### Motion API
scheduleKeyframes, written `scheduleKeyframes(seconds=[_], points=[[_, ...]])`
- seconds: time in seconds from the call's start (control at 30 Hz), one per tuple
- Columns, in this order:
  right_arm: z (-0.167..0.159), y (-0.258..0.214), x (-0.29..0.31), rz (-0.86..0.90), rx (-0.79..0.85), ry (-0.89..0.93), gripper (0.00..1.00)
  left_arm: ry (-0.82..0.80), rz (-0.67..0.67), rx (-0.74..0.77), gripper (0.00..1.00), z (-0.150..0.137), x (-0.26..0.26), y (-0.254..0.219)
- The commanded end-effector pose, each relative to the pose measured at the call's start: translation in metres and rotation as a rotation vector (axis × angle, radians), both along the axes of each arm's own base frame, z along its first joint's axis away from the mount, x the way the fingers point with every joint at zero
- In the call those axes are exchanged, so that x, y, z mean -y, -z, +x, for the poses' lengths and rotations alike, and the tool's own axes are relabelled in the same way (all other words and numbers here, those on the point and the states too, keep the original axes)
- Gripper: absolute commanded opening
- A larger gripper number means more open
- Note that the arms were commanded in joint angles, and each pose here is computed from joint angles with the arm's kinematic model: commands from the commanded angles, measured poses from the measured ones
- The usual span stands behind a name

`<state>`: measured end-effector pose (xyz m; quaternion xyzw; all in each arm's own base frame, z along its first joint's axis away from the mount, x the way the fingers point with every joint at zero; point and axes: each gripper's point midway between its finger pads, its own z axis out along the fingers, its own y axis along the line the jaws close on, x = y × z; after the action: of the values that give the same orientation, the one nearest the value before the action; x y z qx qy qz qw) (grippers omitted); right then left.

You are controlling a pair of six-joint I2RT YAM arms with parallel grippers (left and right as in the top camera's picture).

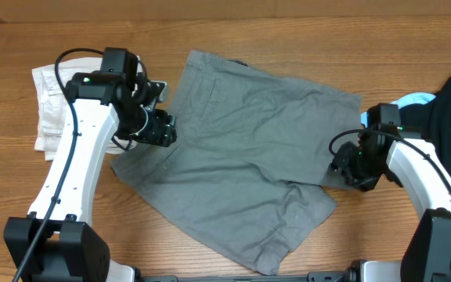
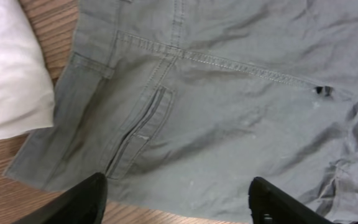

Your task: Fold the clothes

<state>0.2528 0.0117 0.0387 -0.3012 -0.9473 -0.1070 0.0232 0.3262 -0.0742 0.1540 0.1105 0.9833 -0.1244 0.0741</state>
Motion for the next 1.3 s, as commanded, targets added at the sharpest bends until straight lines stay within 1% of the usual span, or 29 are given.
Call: scheduleKeyframes(seconds=[0.0,0.07,0.23,0.3,0.43,0.47,0.5,0.53,0.6,0.67,0.73,0.8,0.87,0.9,0.93,0.97,1.0,1.03,1.1,1.13,1.17,1.2,1.27], points=[[-0.009,-0.001,-0.007,0.038,-0.029,-0.025,0.6,0.032,-0.008,0.045,0.77,0.004,0.004,-0.011],[-0.017,-0.001,-0.007,0.034,-0.061,-0.025,0.62,0.032,-0.008,0.045,0.78,0.004,0.004,-0.011],[-0.045,0.007,-0.01,0.045,-0.157,-0.023,0.61,0.032,-0.008,0.043,0.78,0.004,0.004,-0.01],[-0.052,0.017,-0.012,0.059,-0.167,-0.017,0.6,0.032,-0.007,0.039,0.79,0.004,0.004,-0.009],[-0.06,0.031,-0.029,0.152,-0.151,-0.009,0.54,0.033,-0.007,0.035,0.79,0.005,0.005,-0.008],[-0.06,0.033,-0.031,0.165,-0.144,-0.008,0.51,0.033,-0.008,0.036,0.79,0.005,0.005,-0.007],[-0.058,0.035,-0.032,0.17,-0.13,-0.009,0.46,0.033,-0.008,0.037,0.79,0.006,0.005,-0.007],[-0.055,0.037,-0.031,0.167,-0.114,-0.01,0.35,0.033,-0.008,0.04,0.79,0.006,0.005,-0.007],[-0.045,0.039,-0.028,0.147,-0.072,-0.013,0.19,0.033,-0.008,0.045,0.79,0.008,0.005,-0.008],[-0.032,0.04,-0.016,0.087,-0.031,0.007,0.13,0.033,-0.009,0.048,0.8,0.008,0.005,-0.008],[-0.024,0.042,0.009,-0.04,-0.023,0.072,0.06,0.033,-0.009,0.047,0.8,0.008,0.005,-0.008],[-0.019,0.04,0.031,-0.151,-0.017,0.125,0.04,0.033,-0.009,0.046,0.8,0.008,0.005,-0.008],[-0.013,0.036,0.047,-0.214,-0.003,0.156,0.04,0.033,-0.009,0.047,0.8,0.008,0.005,-0.008],[-0.01,0.034,0.051,-0.229,0.003,0.164,0.08,0.033,-0.009,0.047,0.8,0.008,0.005,-0.008],[-0.009,0.031,0.056,-0.246,0.005,0.174,0.18,0.033,-0.009,0.047,0.81,0.008,0.005,-0.008],[-0.008,0.029,0.061,-0.256,0.004,0.185,0.34,0.033,-0.008,0.047,0.81,0.008,0.005,-0.008],[-0.007,0.026,0.064,-0.259,0.005,0.195,0.38,0.033,-0.008,0.047,0.83,0.008,0.005,-0.008],[-0.005,0.023,0.067,-0.251,0.006,0.208,0.45,0.033,-0.007,0.047,0.84,0.008,0.005,-0.008],[-0.003,0.016,0.071,-0.251,0.0,0.223,0.67,0.03,0.007,0.049,0.86,0.009,0.002,-0.007],[-0.003,0.012,0.073,-0.251,-0.003,0.227,0.73,0.027,0.023,0.051,0.86,0.009,0.0,-0.006],[-0.002,0.008,0.075,-0.249,-0.005,0.233,0.77,0.023,0.04,0.053,0.88,0.01,-0.004,-0.006],[0.0,0.003,0.076,-0.244,-0.006,0.239,0.79,0.009,0.063,0.054,0.88,0.011,-0.008,-0.005],[0.007,-0.008,0.075,-0.219,0.005,0.238,0.8,-0.017,0.09,0.06,0.88,0.013,-0.013,-0.005]])
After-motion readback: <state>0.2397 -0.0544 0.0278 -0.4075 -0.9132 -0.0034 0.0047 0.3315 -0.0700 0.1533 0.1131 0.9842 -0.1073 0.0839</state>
